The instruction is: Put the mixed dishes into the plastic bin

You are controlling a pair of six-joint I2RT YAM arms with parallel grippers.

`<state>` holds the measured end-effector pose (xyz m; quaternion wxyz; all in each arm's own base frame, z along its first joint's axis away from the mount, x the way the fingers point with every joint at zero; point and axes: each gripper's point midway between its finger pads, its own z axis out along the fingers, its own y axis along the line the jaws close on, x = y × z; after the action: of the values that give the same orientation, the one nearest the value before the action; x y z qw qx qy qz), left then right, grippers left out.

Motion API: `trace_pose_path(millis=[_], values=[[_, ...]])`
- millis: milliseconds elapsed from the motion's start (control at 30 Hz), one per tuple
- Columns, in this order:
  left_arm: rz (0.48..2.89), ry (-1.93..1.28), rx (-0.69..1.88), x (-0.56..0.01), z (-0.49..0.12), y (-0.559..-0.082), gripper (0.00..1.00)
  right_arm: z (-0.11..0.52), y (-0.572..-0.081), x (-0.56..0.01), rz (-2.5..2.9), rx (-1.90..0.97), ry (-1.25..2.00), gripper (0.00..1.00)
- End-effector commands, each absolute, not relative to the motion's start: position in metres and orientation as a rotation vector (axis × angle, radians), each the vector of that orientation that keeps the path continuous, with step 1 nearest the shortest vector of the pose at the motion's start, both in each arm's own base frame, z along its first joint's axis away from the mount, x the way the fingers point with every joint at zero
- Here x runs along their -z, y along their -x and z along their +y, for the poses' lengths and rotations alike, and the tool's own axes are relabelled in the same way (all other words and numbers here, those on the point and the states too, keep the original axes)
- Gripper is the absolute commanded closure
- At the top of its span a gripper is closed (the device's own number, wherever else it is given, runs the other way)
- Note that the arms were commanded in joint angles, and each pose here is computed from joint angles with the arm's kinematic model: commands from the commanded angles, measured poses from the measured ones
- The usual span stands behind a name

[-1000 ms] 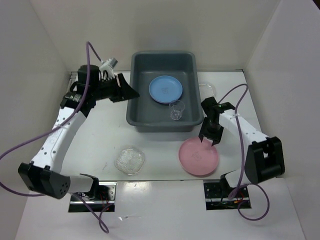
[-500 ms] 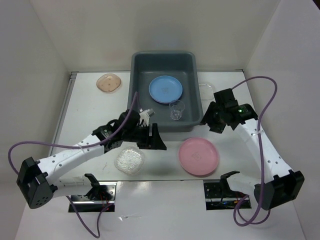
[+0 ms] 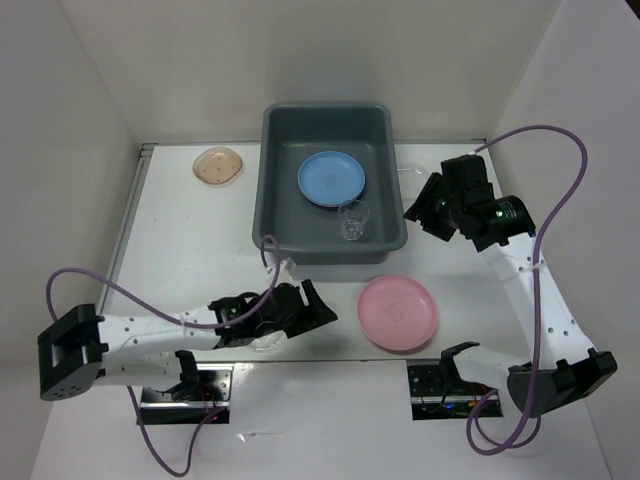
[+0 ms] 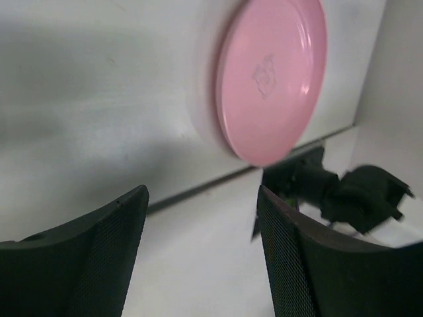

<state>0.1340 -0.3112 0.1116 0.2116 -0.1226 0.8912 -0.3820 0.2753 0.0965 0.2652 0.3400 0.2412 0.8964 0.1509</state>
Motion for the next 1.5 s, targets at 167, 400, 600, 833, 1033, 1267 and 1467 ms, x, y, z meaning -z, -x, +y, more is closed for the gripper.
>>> trace_pose_path(millis=[167,400,600,833,1033,1267,1467], values=[[2.357,0.510,1.043,-0.094,-0.362,-0.166,0.26,0.089,-0.293,-0.298,2.226,-0.346,-0.637,0.41],[2.401,0.477,1.076,-0.078,-0.390,-0.163,0.29,0.076,-0.271,-0.290,2.247,-0.290,-0.666,0.41],[2.488,0.408,1.075,-0.054,-0.417,-0.152,0.39,0.067,-0.248,-0.279,2.277,-0.262,-0.697,0.41],[2.526,0.414,1.055,-0.039,-0.429,-0.148,0.79,0.063,-0.235,-0.285,2.264,-0.271,-0.695,0.40],[2.569,0.396,0.973,-0.039,-0.423,-0.146,1.00,0.063,-0.234,-0.285,2.259,-0.272,-0.682,0.40],[2.508,0.390,0.864,-0.091,-0.380,-0.150,1.00,0.069,-0.243,-0.293,2.213,-0.329,-0.667,0.40],[2.400,0.383,0.904,-0.164,-0.331,-0.146,1.00,0.077,-0.248,-0.301,2.169,-0.404,-0.657,0.40]])
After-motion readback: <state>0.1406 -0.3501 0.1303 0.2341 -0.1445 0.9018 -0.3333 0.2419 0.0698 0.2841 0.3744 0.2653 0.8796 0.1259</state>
